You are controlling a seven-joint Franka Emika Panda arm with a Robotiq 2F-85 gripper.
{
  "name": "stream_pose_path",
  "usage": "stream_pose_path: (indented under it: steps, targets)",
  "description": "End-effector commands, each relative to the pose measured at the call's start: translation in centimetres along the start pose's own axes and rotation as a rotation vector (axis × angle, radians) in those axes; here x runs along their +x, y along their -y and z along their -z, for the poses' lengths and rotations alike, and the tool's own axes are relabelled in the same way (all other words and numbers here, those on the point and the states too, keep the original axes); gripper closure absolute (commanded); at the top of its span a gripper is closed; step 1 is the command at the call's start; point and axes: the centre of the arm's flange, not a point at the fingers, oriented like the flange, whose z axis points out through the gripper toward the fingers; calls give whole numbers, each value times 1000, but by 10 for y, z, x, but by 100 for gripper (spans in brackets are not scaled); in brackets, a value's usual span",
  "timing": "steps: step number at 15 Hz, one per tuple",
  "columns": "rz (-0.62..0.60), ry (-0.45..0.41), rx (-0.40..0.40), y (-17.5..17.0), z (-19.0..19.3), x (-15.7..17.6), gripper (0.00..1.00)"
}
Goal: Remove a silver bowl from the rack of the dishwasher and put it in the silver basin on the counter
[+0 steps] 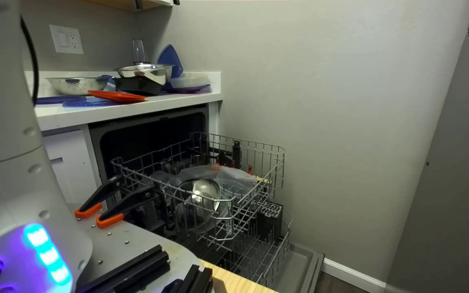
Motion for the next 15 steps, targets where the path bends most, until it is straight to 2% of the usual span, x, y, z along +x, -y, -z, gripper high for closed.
stream_pose_path:
  steps: [1,2,7,15]
  targets:
    - [-19,-17,-10,-11,-20,1,0]
    - [-34,-12,-30,-17,-33,1,0]
    - [-99,1,-17,-43,-107,2,0]
    - [-92,-9,66,-51,-204,17,0]
